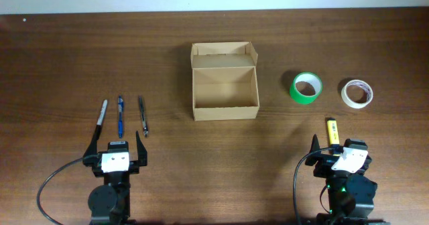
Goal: Pack container
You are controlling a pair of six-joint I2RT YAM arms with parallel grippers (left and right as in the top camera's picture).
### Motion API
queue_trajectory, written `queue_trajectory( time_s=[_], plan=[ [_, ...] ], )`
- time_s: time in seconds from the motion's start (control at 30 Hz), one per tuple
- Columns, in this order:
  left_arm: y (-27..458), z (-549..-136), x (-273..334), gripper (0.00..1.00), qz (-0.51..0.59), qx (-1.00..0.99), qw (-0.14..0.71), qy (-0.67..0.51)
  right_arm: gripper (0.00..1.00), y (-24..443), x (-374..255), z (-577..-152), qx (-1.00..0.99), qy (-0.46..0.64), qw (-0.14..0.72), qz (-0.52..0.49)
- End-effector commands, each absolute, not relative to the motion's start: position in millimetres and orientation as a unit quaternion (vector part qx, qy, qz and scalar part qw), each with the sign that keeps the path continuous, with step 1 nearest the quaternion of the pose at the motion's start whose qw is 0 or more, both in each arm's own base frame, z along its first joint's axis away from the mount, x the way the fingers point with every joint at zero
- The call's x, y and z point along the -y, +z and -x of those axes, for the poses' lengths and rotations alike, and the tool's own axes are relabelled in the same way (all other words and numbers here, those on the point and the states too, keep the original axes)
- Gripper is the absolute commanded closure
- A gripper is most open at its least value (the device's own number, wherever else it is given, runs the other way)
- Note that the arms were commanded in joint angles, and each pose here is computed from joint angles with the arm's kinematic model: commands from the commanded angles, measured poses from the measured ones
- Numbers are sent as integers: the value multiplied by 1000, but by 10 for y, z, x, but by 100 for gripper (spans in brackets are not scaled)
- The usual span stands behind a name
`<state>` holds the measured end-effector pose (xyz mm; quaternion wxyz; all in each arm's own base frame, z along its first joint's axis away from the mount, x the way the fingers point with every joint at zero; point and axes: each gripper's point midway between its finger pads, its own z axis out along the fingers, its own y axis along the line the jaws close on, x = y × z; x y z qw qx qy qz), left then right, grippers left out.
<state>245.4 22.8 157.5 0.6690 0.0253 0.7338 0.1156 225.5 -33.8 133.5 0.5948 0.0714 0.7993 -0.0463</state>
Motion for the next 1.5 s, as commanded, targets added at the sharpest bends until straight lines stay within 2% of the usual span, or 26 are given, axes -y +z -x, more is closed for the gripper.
queue_trajectory(
  time_s=[0.0,0.73,0.83,0.93,1.07,1.17,1.3,1.47],
  plan=[
    [1568,-2452,-226,1,-30,-734,668,120,1,1322,317,-2260,-798,-39,597,-72],
    [1563,-2458,-172,1,-39,-734,670,107,1,1322,314,-2261,-798,-38,597,-72],
    [1574,-2464,-120,1,-49,-732,673,96,1,1310,176,-2273,-802,-6,596,-48],
    [1538,-2462,102,1,-84,-734,673,40,1,1325,44,-2281,-801,25,598,-25],
    [1545,-2461,141,1,-21,-738,673,-34,1,1347,-225,-2263,-797,88,597,23],
    [1661,-2453,130,1,-9,-731,681,-40,1,1531,-304,-2266,-778,103,618,42],
    [1951,-2437,-91,1,33,-717,697,8,1,2010,-254,-2270,-747,86,658,40],
    [2299,-2526,-176,1,30,-728,683,46,1,2486,-191,-2411,-762,77,642,28]
  ],
)
